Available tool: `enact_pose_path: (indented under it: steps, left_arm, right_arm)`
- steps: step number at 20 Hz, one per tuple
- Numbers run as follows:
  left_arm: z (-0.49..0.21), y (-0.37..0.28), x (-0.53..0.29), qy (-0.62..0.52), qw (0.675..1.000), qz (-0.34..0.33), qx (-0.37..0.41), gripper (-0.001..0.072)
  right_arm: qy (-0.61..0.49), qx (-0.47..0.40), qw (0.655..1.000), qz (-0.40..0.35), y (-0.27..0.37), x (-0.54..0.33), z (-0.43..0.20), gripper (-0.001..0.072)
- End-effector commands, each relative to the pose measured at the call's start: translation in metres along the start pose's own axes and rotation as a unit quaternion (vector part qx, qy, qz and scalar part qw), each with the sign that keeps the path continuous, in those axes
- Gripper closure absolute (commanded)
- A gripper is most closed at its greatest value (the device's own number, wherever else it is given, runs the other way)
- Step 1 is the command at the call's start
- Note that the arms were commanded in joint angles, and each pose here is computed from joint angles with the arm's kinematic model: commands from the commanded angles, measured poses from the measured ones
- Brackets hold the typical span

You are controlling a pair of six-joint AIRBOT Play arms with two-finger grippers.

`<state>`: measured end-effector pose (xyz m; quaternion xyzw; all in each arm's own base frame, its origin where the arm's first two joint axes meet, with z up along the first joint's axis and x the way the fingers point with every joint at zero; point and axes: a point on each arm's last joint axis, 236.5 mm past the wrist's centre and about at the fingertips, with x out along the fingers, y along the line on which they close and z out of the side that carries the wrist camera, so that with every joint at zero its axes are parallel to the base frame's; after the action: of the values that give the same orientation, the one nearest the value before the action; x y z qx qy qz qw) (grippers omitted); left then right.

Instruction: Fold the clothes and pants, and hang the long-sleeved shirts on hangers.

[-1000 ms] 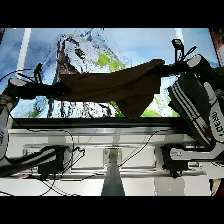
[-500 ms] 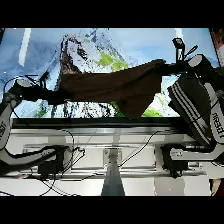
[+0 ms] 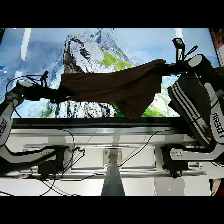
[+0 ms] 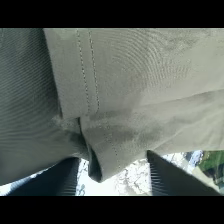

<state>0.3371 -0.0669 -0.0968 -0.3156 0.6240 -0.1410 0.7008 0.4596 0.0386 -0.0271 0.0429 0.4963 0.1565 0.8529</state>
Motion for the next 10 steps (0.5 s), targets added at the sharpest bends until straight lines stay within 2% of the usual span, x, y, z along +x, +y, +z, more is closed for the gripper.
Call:
enact_pose_path:
  steps: [1, 4, 6, 10]
  left_arm:
    - [0.002, -0.001, 0.000, -0.003, 1.000, -0.003, -0.001, 0.0437]
    - [0.001, -0.001, 0.000, -0.003, 1.000, -0.003, -0.001, 0.0442]
    - [-0.002, -0.003, 0.000, 0.005, 1.000, -0.007, -0.001, 0.0488]
    - [-0.016, -0.009, -0.001, 0.035, 0.999, -0.020, -0.001, 0.0488]
  right_arm:
    - [0.000, 0.000, 1.000, 0.000, 0.000, 0.000, 0.000, 0.0698]
    - [0.000, 0.000, 1.000, 0.000, 0.000, 0.000, 0.001, 0.0698]
    - [0.000, 0.000, 1.000, 0.000, 0.000, 0.000, 0.001, 0.0698]
    - [0.000, 0.000, 1.000, 0.000, 0.000, 0.000, 0.001, 0.0698]
